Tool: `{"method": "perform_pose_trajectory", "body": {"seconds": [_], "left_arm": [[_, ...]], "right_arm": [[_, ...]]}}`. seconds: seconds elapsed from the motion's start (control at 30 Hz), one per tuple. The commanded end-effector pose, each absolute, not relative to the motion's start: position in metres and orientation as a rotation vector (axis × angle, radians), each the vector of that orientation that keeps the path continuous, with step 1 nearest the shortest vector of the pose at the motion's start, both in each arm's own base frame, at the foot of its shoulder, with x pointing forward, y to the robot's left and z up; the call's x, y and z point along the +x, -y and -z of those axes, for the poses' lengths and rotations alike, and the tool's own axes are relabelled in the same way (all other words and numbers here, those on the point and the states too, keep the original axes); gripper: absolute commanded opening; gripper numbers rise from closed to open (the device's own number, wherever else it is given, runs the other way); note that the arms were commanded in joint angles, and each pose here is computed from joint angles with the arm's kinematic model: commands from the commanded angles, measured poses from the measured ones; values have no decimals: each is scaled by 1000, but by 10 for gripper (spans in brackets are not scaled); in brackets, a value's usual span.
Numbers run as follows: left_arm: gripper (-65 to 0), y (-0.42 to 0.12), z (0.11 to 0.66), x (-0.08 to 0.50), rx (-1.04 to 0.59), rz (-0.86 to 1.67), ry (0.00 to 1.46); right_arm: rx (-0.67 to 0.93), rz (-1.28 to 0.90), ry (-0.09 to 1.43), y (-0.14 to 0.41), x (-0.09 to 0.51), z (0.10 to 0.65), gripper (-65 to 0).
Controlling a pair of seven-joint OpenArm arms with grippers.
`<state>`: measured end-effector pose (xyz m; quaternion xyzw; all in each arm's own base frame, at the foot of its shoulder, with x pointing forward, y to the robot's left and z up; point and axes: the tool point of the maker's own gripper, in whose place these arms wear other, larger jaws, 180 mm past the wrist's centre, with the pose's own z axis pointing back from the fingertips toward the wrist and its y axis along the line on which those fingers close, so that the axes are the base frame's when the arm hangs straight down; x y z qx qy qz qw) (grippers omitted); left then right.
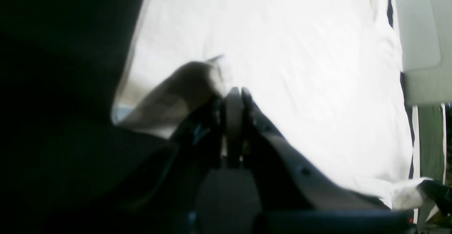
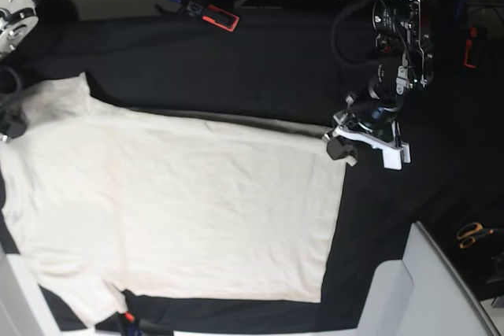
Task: Fold the T-shirt properly
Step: 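Drag the held hem corner across the shirt body with left gripper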
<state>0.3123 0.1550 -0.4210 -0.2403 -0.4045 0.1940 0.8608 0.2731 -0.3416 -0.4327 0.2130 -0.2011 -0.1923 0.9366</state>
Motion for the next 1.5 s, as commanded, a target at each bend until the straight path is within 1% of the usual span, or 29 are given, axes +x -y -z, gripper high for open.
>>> {"method": "perform_pose_trajectory", "body": {"seconds": [0.0,0.17,0.27,0.4,0.6,1.07,1.23,1.37,1.47], "left_arm": [[-650,-157,410,325,-518,-407,888],[-650,-160,420,335,-517,-429,867],[-650,-164,417,345,-512,-427,878],[-650,-157,418,355,-512,-376,863],[-650,-149,421,363,-518,-352,846],[-650,-148,399,389,-530,-335,904],[-650,-154,399,395,-432,-258,919],[-650,-150,398,397,-421,-247,929],[-650,-154,392,402,-415,-257,972]], "right_arm": [[412,385,474,359,290,414,-645],[420,321,481,351,316,415,-645],[437,325,509,349,330,414,-645],[459,356,530,352,337,415,-645],[453,339,564,351,352,411,-645],[444,347,672,356,376,393,-645],[445,348,683,356,379,392,-645],[440,363,738,359,386,387,-644],[442,365,746,358,388,387,-644]]}}
